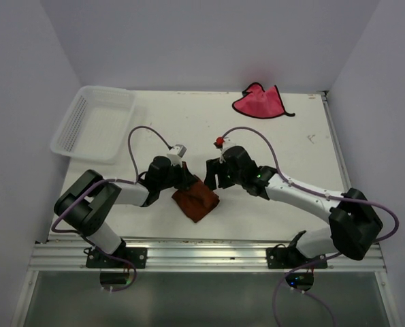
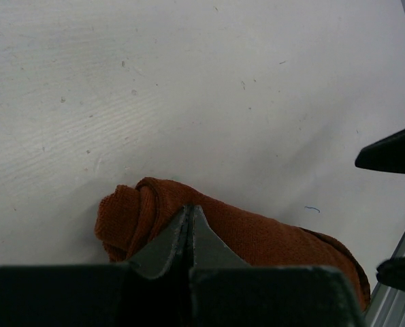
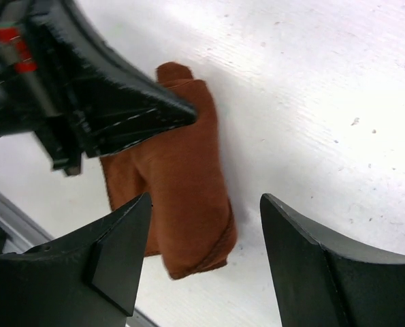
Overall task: Roll the towels
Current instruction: Roll the towel
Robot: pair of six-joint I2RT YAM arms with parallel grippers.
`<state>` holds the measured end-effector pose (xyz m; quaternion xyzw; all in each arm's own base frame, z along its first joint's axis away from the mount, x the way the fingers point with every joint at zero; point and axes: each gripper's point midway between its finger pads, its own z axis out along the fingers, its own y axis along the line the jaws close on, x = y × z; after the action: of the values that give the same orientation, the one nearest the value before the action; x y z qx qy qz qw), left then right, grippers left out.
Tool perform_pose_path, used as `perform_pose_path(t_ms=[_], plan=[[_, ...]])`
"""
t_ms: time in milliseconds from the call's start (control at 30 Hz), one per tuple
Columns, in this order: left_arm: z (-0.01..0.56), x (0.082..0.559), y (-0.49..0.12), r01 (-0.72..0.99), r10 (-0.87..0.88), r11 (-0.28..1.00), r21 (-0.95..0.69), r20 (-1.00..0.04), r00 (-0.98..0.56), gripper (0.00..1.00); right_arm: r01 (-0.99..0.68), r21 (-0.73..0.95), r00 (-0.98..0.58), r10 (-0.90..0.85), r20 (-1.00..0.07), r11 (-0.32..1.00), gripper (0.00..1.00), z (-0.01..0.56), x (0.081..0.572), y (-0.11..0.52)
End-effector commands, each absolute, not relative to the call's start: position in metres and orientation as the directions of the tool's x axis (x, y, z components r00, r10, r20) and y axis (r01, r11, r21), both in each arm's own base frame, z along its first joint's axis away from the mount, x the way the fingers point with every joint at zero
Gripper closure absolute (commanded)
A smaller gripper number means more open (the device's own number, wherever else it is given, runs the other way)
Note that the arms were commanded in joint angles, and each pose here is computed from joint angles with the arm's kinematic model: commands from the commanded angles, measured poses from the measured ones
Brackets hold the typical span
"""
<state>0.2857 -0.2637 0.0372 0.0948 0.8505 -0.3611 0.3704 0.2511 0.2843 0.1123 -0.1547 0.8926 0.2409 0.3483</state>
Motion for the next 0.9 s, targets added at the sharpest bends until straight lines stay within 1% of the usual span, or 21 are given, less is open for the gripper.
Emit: perform_pose_path(t_ms=[0,67,300,467,667,733,867], plan=[[0.013,0.271,-0.250,0.384,-0.063,0.768,-0.512,-0.657,-0.751,1.00,-0.419,0.394,-0.758,-0.076,-0.648,0.818,0.31,0.108,0.262,0.291],[0.014,0.270,-0.250,0.386,-0.062,0.767,-0.513,-0.658,-0.750,1.00,-0.429,0.441,-0.791,-0.092,-0.605,0.789,0.31,0.097,0.257,0.300],[0.013,0.270,-0.249,0.381,-0.061,0.771,-0.510,-0.656,-0.753,1.00,-0.436,0.552,-0.836,-0.093,-0.540,0.710,0.29,0.076,0.244,0.322],[0.013,0.270,-0.248,0.380,-0.063,0.773,-0.508,-0.658,-0.751,1.00,-0.426,0.579,-0.856,-0.103,-0.506,0.695,0.28,0.063,0.236,0.325],[0.014,0.271,-0.247,0.374,-0.071,0.779,-0.504,-0.663,-0.745,1.00,-0.420,0.575,-0.871,-0.134,-0.473,0.702,0.31,0.045,0.228,0.321],[0.013,0.270,-0.246,0.371,-0.072,0.781,-0.503,-0.662,-0.746,1.00,-0.414,0.561,-0.876,-0.145,-0.461,0.717,0.34,0.036,0.224,0.314],[0.013,0.269,-0.246,0.372,-0.071,0.780,-0.503,-0.663,-0.745,1.00,-0.408,0.524,-0.872,-0.149,-0.466,0.747,0.46,0.023,0.223,0.304]])
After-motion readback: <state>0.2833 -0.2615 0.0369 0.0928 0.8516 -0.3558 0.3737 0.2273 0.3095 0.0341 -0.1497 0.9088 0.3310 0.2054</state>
